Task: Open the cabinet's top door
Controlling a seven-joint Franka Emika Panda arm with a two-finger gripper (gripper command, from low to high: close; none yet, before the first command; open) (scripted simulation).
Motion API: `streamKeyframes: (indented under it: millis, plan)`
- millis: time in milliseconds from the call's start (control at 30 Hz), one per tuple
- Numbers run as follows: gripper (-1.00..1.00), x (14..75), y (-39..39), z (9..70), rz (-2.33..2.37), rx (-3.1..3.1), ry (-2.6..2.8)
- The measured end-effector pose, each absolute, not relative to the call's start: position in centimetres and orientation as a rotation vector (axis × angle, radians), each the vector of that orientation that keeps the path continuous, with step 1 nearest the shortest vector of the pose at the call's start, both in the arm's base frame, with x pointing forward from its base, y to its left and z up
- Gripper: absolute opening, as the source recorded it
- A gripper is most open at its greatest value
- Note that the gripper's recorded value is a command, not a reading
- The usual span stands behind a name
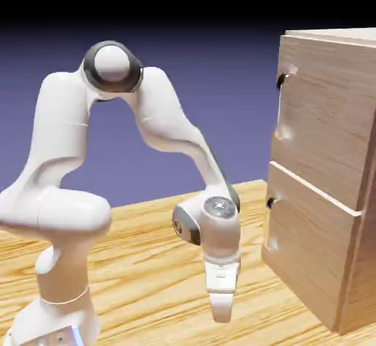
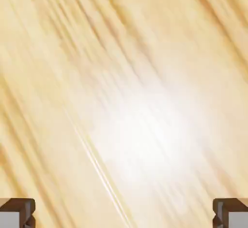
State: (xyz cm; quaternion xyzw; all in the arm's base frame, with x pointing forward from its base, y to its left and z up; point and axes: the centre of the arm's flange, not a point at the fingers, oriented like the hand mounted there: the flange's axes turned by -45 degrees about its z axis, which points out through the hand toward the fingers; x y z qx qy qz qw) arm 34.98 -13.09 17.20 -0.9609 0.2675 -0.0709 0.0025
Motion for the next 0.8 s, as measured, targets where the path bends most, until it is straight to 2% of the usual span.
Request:
streamKeyframes:
  millis: [200,433,800]
  plan:
    - [0.0,36.1,-14.9,21.2,-0.552,-3.057,0.881]
    - [0.0,39.1,-13.8,29.5,-1.133,-2.996,0.754]
    - [0.0,40.9,-2.3,47.9,-2.126,-2.411,0.183]
